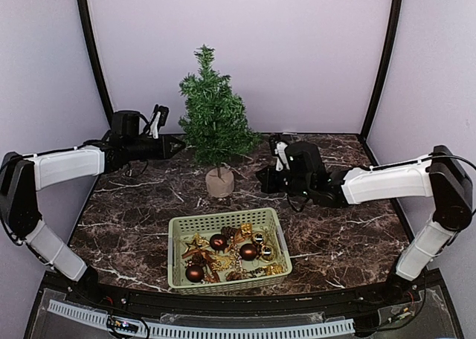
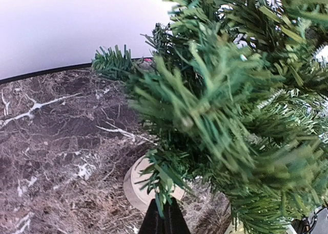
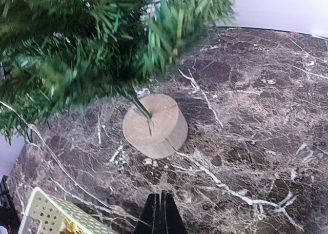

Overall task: Decorate the small christmas tree
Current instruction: Wrap the side of the string light in the gap of the branches.

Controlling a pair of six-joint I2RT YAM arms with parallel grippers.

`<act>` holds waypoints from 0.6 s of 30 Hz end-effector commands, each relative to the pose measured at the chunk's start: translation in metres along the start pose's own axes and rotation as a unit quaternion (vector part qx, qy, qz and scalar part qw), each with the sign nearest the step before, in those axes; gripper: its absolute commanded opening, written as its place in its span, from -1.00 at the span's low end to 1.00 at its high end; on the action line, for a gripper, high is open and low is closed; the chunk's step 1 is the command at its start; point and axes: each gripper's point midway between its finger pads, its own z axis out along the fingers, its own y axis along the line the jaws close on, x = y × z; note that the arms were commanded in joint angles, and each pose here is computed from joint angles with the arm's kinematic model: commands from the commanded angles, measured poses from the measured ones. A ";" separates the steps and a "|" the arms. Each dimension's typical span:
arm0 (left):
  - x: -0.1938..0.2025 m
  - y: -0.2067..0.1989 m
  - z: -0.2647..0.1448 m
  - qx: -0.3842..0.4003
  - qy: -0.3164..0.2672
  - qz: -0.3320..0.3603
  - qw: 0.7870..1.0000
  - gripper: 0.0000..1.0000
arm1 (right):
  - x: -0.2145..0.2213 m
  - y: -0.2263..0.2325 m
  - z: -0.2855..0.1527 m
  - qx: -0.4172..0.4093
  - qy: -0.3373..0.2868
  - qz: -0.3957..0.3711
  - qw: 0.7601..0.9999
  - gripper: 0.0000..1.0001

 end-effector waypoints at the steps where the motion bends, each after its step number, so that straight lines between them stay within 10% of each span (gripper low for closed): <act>1: -0.029 -0.003 0.000 0.024 -0.027 0.040 0.999 -1.00 | -0.003 0.006 -0.010 0.002 0.016 -0.027 1.000 -1.00; 10: -0.030 -0.001 -0.030 -0.020 -0.042 0.057 0.997 0.20 | -0.036 0.027 -0.030 -0.009 -0.012 -0.038 0.999 -1.00; 18: -0.001 -0.041 -0.060 -0.001 -0.027 0.059 0.998 0.54 | -0.057 0.029 -0.031 0.014 -0.025 -0.063 0.998 -1.00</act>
